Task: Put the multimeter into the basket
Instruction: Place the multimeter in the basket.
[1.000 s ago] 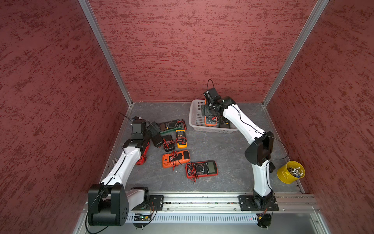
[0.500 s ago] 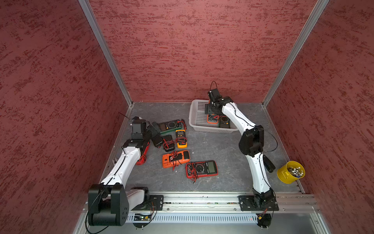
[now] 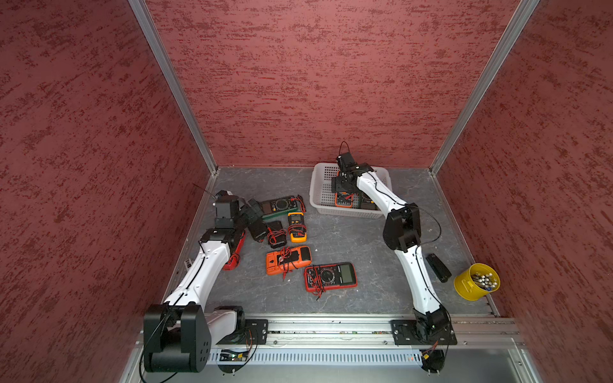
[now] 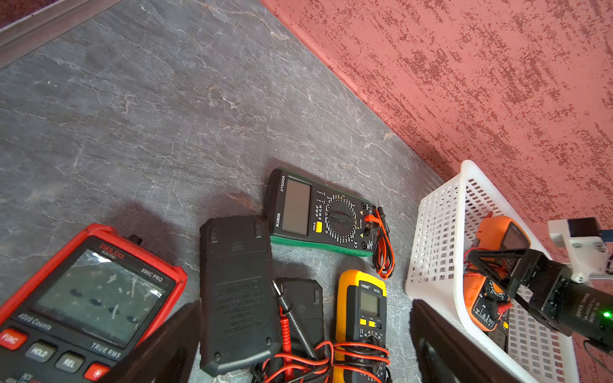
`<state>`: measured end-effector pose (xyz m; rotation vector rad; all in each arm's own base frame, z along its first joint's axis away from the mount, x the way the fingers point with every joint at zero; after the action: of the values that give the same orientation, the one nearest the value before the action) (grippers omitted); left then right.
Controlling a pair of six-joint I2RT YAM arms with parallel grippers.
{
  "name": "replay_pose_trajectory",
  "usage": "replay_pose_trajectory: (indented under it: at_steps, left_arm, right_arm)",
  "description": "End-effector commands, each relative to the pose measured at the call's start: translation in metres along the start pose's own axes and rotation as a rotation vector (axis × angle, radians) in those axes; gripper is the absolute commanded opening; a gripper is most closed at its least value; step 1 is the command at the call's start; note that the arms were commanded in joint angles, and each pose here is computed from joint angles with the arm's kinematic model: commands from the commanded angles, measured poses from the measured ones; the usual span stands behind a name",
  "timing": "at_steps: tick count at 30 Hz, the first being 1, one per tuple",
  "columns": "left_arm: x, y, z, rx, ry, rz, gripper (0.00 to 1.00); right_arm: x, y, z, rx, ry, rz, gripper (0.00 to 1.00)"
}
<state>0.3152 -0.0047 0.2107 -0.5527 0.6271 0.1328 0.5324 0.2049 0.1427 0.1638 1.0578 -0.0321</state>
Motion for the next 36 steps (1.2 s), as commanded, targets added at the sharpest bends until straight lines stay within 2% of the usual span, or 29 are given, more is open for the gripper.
replay_pose_trajectory:
  at_steps: [1, 15, 18, 26, 31, 36]
  left_arm:
    - [-0.005, -0.001, 0.006, -0.001, -0.02, -0.001, 1.0]
    - [-0.005, 0.001, 0.005, -0.005, -0.025, 0.005, 1.0]
    - [-0.003, 0.001, 0.006, -0.005, -0.024, 0.006, 1.0]
    - [-0.001, -0.001, 0.008, -0.004, -0.024, 0.001, 1.0]
    - [-0.001, -0.001, 0.007, -0.005, -0.022, 0.0, 1.0]
    - [-0.002, 0.001, 0.006, -0.004, -0.021, 0.008, 1.0]
  right_arm:
    - [-0.023, 0.0, 0.013, 0.018, -0.05, 0.036, 0.0]
    - [-0.03, -0.012, -0.014, 0.074, 0.0, 0.042, 0.0]
    - [-0.033, -0.013, -0.015, 0.051, -0.004, 0.04, 0.0]
    - [-0.013, -0.015, -0.021, -0.049, 0.034, 0.012, 0.21]
    - [0.0, -0.017, -0.025, -0.067, 0.07, -0.007, 0.47]
    - [0.003, -0.017, -0.027, -0.06, 0.08, -0.005, 0.65]
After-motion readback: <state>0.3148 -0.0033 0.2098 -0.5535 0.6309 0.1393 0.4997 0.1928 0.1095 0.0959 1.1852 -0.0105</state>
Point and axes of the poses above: each gripper's point midway between its finger pads, its own x axis out along the fingers, its own y axis along the line the jaws close on, z = x × y, the point moved 6 cm from there along -x, back along the fingers, and after that the axes turned 6 degrees about x, right-handed, at the moved point
